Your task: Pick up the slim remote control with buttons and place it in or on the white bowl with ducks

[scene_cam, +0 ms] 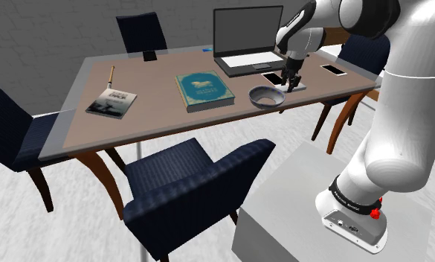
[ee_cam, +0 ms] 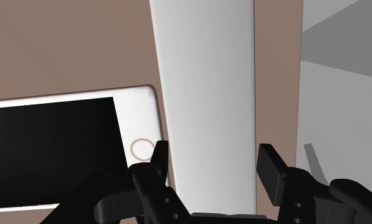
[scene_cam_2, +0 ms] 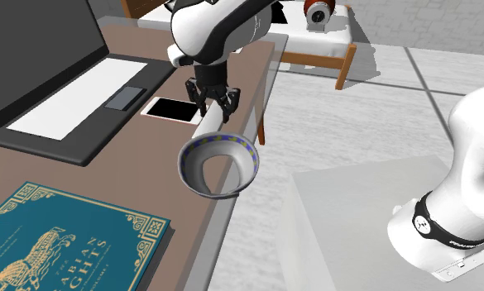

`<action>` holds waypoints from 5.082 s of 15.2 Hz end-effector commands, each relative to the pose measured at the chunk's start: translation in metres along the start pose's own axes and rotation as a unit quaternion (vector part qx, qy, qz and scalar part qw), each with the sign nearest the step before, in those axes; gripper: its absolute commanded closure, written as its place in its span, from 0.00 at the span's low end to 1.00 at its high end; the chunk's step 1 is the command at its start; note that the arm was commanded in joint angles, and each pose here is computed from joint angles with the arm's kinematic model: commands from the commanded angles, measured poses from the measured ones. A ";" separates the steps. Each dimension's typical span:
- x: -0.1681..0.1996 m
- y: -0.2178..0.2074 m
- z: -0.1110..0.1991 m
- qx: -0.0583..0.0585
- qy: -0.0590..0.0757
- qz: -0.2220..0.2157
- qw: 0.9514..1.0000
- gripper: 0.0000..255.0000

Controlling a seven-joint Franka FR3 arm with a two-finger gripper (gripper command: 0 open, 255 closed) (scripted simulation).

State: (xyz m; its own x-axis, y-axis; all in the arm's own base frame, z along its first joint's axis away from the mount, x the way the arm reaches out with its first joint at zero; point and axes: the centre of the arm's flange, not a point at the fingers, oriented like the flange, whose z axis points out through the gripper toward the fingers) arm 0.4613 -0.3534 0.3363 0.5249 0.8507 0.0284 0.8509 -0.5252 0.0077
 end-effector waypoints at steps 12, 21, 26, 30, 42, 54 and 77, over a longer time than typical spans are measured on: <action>0.001 0.000 -0.037 0.000 0.000 0.000 1.000 1.00; 0.002 0.001 -0.084 0.000 0.000 0.000 1.000 1.00; 0.003 0.001 -0.111 0.000 0.000 0.000 1.000 1.00; 0.015 -0.006 -0.122 0.000 0.000 0.000 1.000 1.00; 0.153 -0.084 -0.128 0.000 0.000 0.000 1.000 1.00; 0.169 -0.095 -0.071 0.000 0.000 0.000 1.000 1.00; 0.168 -0.095 -0.098 0.000 0.000 0.000 1.000 0.00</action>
State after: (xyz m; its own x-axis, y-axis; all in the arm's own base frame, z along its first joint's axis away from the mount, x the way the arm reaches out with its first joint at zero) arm 0.4678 -0.1637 0.4322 0.5249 0.8507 0.0294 0.8509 -0.5253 0.0083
